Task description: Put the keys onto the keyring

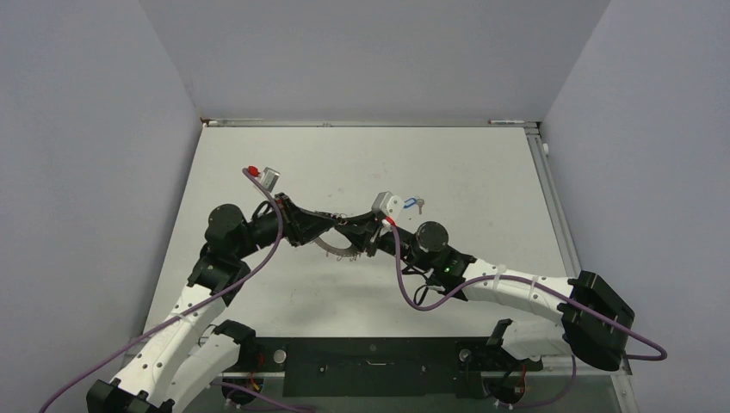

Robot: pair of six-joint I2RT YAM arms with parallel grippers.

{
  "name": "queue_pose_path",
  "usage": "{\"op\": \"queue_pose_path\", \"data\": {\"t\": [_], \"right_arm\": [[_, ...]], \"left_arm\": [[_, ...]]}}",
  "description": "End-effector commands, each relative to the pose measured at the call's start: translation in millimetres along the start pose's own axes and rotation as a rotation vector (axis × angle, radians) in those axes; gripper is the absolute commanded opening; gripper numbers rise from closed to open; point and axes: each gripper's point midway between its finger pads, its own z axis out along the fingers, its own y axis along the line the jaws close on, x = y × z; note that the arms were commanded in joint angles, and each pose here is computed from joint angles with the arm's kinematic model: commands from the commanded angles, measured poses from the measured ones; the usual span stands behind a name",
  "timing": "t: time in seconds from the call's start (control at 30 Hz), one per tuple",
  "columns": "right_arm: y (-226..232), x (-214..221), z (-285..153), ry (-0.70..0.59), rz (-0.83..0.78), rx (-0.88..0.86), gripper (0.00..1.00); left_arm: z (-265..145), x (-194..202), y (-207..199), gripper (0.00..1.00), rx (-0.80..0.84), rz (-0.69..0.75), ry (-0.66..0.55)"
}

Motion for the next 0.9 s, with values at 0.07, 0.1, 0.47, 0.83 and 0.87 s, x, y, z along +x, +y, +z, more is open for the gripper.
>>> {"op": "queue_pose_path", "data": {"t": [0.07, 0.1, 0.47, 0.83, 0.87], "right_arm": [[31.9, -44.0, 10.6, -0.134, -0.006, -0.125, 0.05], [32.5, -43.6, 10.8, -0.132, -0.007, -0.127, 0.05], [35.3, -40.6, 13.3, -0.125, -0.014, -0.129, 0.05], [33.1, -42.6, 11.5, -0.129, -0.014, -0.113, 0.05], [32.9, -42.7, 11.3, -0.129, -0.016, -0.112, 0.05]], "left_arm": [[1.6, -18.1, -5.0, 0.17, 0.024, 0.040, -0.070], [1.9, -18.0, -4.5, 0.17, 0.023, 0.037, -0.068], [0.5, -19.7, -1.5, 0.04, 0.017, 0.034, -0.072], [-1.1, -19.6, -2.4, 0.00, 0.017, 0.039, -0.074], [-1.4, -19.6, -2.7, 0.00, 0.017, 0.039, -0.074]]}}
